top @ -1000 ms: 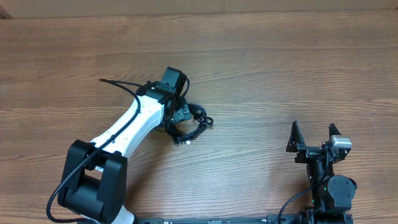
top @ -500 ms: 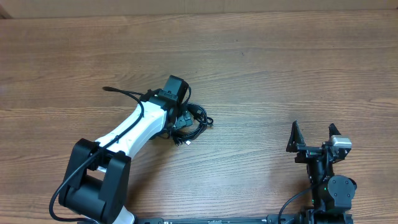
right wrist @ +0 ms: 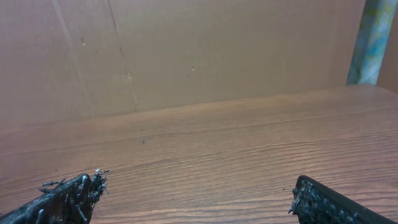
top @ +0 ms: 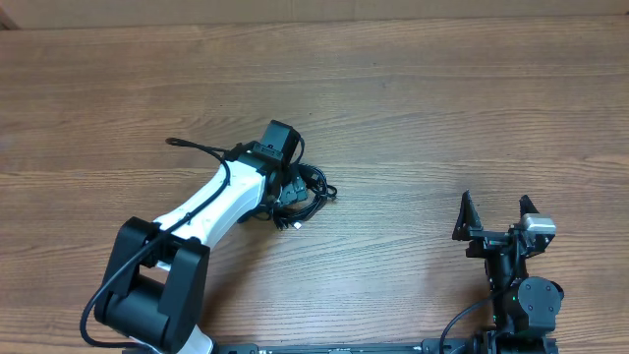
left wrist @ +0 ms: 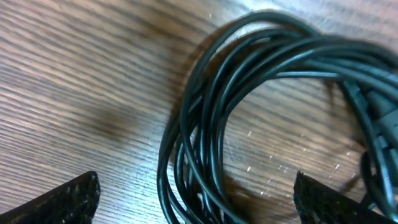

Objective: Untangle cables
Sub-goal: 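Close the left gripper on the coil loops and lift slightly, then lift the held coil with the left gripper and shift it rightward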

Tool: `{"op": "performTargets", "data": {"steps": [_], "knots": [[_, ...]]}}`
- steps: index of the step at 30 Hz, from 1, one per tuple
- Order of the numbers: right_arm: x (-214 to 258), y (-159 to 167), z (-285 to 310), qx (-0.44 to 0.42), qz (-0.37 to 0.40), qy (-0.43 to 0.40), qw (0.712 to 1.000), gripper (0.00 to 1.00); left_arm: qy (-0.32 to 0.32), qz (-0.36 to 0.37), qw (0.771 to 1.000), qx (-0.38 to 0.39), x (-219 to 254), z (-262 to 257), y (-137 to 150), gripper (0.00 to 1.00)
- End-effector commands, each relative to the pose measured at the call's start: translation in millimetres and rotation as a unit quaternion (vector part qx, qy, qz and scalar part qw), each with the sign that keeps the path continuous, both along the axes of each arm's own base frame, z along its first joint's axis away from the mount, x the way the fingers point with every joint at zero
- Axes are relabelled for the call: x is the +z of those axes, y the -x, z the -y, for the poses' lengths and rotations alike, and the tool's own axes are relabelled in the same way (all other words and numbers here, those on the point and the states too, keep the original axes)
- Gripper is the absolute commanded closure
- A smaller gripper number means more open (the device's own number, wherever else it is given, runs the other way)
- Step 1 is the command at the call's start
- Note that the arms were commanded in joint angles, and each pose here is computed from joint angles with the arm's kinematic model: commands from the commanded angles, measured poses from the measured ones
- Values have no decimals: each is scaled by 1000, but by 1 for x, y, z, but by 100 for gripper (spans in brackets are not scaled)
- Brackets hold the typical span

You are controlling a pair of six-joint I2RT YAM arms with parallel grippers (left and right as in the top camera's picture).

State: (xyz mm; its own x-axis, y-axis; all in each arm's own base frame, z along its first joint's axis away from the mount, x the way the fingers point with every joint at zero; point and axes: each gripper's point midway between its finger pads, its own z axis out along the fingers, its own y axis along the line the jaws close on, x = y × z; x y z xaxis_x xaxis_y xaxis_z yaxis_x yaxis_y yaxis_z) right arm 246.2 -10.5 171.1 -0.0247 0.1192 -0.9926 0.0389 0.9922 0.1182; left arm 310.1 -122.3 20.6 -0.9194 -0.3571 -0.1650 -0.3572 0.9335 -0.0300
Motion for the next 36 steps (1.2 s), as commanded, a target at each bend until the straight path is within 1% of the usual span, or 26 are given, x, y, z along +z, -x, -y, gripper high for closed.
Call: {"op": "performTargets", "data": {"steps": [1, 6, 11, 15, 20, 22, 25, 28, 33, 36], "knots": [[-2, 0, 0, 1, 2, 2, 1000, 0, 8, -34, 999, -7, -14, 8, 15, 0], [-2, 0, 0, 1, 2, 2, 1000, 0, 8, -43, 999, 7, -18, 12, 20, 0], [-2, 0, 0, 1, 2, 2, 1000, 0, 14, -36, 999, 5, -18, 15, 17, 0], [-2, 0, 0, 1, 2, 2, 1000, 0, 37, -34, 999, 1, -17, 24, 14, 0], [-2, 0, 0, 1, 2, 2, 1000, 0, 34, -37, 999, -10, -17, 23, 16, 0], [-2, 0, 0, 1, 2, 2, 1000, 0, 33, -48, 998, 7, -18, 21, 21, 0], [-2, 0, 0, 1, 2, 2, 1000, 0, 25, -62, 996, 54, -18, 16, 29, 0], [-2, 0, 0, 1, 2, 2, 1000, 0, 13, -62, 994, 94, -19, 10, 31, 1], [-2, 0, 0, 1, 2, 2, 1000, 0, 27, -69, 988, 135, -19, 14, 34, 0], [-2, 0, 0, 1, 2, 2, 1000, 0, 29, -69, 986, 147, -19, 15, 34, 1]]}}
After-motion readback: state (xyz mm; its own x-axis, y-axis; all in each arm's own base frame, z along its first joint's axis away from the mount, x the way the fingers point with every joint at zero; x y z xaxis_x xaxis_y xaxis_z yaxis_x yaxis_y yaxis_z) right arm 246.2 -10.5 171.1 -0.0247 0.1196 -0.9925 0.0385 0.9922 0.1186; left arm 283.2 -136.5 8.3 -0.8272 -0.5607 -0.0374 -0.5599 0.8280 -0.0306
